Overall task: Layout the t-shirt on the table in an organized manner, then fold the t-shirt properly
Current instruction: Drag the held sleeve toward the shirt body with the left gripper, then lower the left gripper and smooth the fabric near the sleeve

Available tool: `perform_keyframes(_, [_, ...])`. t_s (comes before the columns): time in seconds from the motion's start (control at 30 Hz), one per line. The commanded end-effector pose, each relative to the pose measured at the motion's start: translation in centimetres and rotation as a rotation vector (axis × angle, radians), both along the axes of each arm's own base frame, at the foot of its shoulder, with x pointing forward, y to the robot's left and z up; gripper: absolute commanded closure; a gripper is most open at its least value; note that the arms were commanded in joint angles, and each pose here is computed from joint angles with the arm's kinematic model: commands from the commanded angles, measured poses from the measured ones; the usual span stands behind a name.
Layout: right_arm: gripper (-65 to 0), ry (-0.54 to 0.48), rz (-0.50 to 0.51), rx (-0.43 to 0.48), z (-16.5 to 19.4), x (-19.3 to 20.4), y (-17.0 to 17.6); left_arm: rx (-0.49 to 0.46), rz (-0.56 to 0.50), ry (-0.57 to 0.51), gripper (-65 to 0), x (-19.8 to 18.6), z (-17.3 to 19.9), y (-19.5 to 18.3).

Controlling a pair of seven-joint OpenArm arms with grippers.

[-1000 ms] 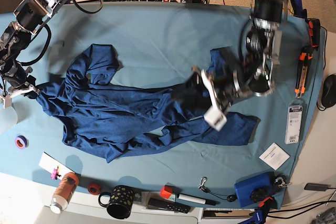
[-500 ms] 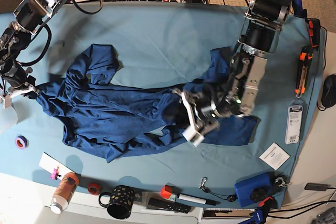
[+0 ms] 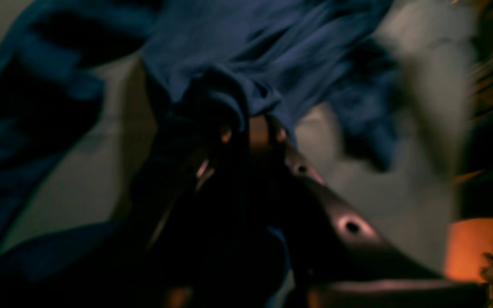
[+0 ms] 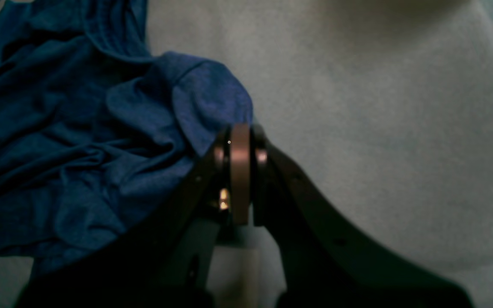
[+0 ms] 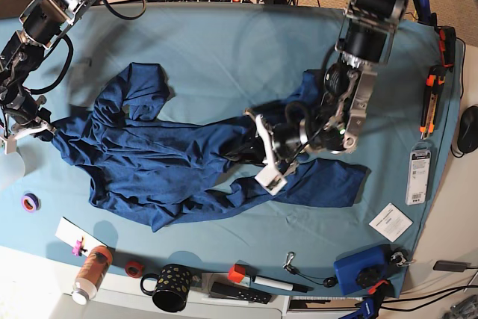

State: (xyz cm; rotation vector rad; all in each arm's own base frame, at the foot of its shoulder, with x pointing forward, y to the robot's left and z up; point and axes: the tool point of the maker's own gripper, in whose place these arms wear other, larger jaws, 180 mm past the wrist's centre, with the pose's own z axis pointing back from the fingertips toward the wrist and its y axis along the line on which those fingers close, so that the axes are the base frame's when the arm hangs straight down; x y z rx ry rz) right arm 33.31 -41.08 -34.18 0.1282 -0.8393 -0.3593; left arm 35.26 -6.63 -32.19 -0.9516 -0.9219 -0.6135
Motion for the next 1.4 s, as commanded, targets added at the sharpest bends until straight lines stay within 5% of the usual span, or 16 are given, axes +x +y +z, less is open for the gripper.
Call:
perform_keyframes(0.0, [0.0, -0.065, -0.005, -0.036, 2.5, 1.0, -1.2, -0.086, 0.024, -0.039, 0.0, 0.6, 2.6, 0.3])
perform_keyframes(0.27, [0.0, -0.066, -0.006, -0.036, 2.5, 1.0, -1.2, -0.164, 0.078, 0.059, 0.0, -3.8, 1.8, 3.2])
perform_keyframes(0.7, [0.0, -0.066, -0.006, -0.036, 2.5, 1.0, -1.2, -0.076, 0.0, 0.319, -1.0, -11.2, -4.5, 4.8])
perform_keyframes(0.8, [0.0, -0.065, -0.006, -0.037, 2.5, 1.0, -1.2, -0.013, -0.052, 0.368, -32.3, -12.8, -5.7, 4.9])
perform_keyframes(0.87, [0.0, -0.063, -0.006, -0.039, 2.4, 0.9, -1.2, -0.01, -0.081, 0.399, -38.7, -13.6, -5.8, 4.8])
perform_keyframes(1.13, [0.0, -0.057, -0.004, -0.037, 2.3, 0.9, -1.2, -0.265, 0.098, 0.333, -29.2, -9.9, -1.7, 6.3])
perform_keyframes(1.37, [0.0, -0.06, -0.005, -0.037, 2.4, 0.9, -1.2, -0.135, 0.149, 0.181, -29.1, -5.5, -0.8, 7.5])
